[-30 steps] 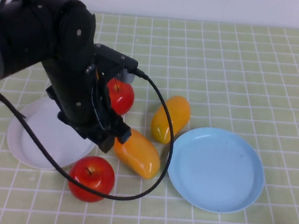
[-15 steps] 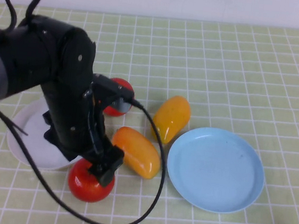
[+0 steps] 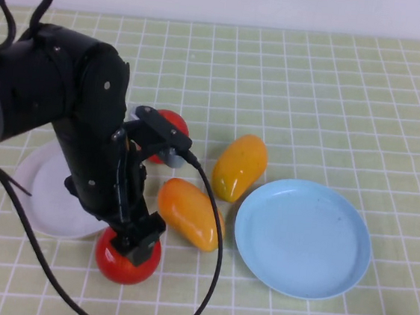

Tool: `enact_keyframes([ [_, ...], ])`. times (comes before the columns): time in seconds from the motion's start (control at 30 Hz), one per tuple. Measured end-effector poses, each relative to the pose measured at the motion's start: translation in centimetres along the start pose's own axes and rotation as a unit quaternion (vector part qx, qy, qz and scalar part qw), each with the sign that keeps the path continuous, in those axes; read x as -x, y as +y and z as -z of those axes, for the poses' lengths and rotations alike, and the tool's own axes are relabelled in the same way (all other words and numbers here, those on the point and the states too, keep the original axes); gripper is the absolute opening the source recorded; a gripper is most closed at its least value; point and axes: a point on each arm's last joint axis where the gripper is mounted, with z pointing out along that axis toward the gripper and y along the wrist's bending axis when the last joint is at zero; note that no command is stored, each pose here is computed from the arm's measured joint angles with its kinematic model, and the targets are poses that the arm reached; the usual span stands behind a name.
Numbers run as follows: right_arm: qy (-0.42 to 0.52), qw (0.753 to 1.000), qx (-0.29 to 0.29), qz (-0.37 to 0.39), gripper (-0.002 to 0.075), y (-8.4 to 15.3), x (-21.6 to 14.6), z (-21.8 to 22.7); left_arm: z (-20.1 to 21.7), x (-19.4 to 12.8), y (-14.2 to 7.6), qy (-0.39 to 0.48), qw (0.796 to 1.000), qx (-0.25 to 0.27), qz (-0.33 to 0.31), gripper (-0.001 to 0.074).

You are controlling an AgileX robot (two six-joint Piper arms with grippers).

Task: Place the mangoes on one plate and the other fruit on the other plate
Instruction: Put one type of fruit in the left plate

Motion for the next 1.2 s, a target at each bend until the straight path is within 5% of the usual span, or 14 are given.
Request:
enact_keyframes([
  [0.67,0.000,1.000,0.000,0.000,-0.0016,0.0,0.0,0.0,-4.2,1.6,1.1,0.033,0.999,0.008,-0.035,0.0666],
  [0.87,0.000,1.000,0.000,0.000,-0.0015,0.0,0.0,0.0,-4.2,1.8,1.1,0.038,0.999,0.006,0.006,0.0582],
  [1.2,0.000,1.000,0.000,0.000,-0.0016,0.0,0.0,0.0,-0.9,4.2,2.0,-0.005,0.999,0.035,0.040,0.0582],
])
